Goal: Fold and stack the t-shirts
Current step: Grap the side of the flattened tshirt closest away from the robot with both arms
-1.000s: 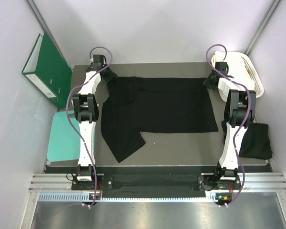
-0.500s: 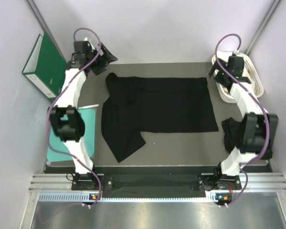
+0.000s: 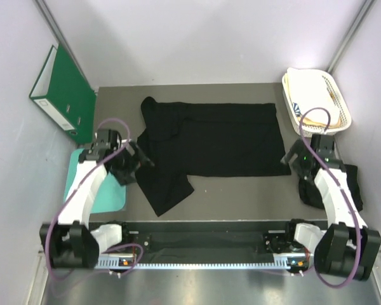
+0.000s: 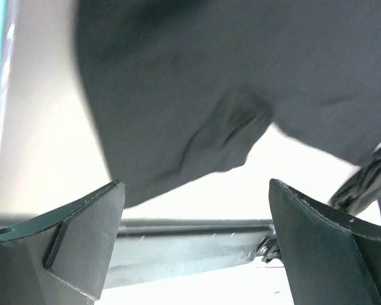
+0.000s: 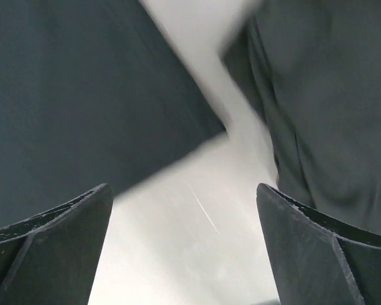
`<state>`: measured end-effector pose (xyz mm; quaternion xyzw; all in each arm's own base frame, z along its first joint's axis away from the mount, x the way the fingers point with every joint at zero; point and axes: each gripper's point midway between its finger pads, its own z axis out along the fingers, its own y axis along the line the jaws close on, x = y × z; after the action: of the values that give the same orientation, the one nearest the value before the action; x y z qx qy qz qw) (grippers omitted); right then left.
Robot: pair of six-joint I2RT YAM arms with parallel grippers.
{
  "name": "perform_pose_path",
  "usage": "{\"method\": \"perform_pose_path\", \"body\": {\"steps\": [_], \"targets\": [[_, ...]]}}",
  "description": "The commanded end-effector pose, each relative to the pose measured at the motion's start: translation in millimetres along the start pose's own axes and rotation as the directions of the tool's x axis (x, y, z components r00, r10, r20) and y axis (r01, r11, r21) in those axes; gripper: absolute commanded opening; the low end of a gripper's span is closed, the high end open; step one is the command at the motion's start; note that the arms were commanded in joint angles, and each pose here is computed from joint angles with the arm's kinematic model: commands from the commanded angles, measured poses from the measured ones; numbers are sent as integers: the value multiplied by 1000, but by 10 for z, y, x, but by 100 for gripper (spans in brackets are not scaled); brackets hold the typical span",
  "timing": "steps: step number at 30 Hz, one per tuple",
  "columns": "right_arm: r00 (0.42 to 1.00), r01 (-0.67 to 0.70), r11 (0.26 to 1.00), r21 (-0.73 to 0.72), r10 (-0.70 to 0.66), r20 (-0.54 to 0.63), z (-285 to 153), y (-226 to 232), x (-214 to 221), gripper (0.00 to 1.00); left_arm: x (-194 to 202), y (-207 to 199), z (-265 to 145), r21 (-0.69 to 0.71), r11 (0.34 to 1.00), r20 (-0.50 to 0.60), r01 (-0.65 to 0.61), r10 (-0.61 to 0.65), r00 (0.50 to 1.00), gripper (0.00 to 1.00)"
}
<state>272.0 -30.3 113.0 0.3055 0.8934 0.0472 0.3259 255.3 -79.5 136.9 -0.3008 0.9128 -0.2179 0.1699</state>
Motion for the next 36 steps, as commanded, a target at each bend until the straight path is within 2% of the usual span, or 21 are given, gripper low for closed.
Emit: {"method": "perform_pose_path", "body": {"steps": [1, 7, 10, 14, 20, 21, 25, 28, 33, 34, 36], "targets": [[997, -70, 998, -10, 69, -39, -85, -98, 289, 93, 368, 346, -221, -82, 995, -4, 56, -57, 998, 99], [998, -64, 998, 15, 64, -15, 15, -205, 350, 88, 811, 761, -149, -161, 985, -96, 57, -74, 993, 98], [996, -84, 995, 57, 85, -18, 97, -269, 331, 87, 922, 833, -138, -153, 987, -108, 45, -62, 992, 99], [994, -100, 992, 82, 103, -29, 239, -291, 320, 86, 905, 819, -165, -147, 988, -83, 43, -56, 995, 99], [990, -112, 991, 76, 118, -83, 490, -239, 346, 72, 901, 847, -96, -161, 987, -122, -9, -11, 992, 99], [989, -113, 991, 77, 120, -83, 550, -232, 331, 65, 905, 865, -70, -170, 985, -140, -24, 0, 990, 99], [989, -113, 990, 80, 120, -88, 665, -216, 295, 64, 936, 902, -4, -205, 977, -204, -56, 14, 979, 99], [989, -110, 993, 52, 114, -90, 719, -157, 264, 58, 897, 908, 32, -229, 971, -216, -74, 24, 976, 99], [992, -109, 994, 32, 111, -60, 779, -120, 187, 57, 859, 831, 123, -217, 972, -243, -87, 32, 969, 99], [993, -111, 994, 16, 111, -47, 795, -88, 152, 54, 858, 815, 137, -213, 973, -249, -92, 37, 968, 99], [993, -107, 994, 3, 107, -53, 828, -57, 138, 38, 892, 810, 193, -219, 970, -283, -105, 40, 958, 99]]}}
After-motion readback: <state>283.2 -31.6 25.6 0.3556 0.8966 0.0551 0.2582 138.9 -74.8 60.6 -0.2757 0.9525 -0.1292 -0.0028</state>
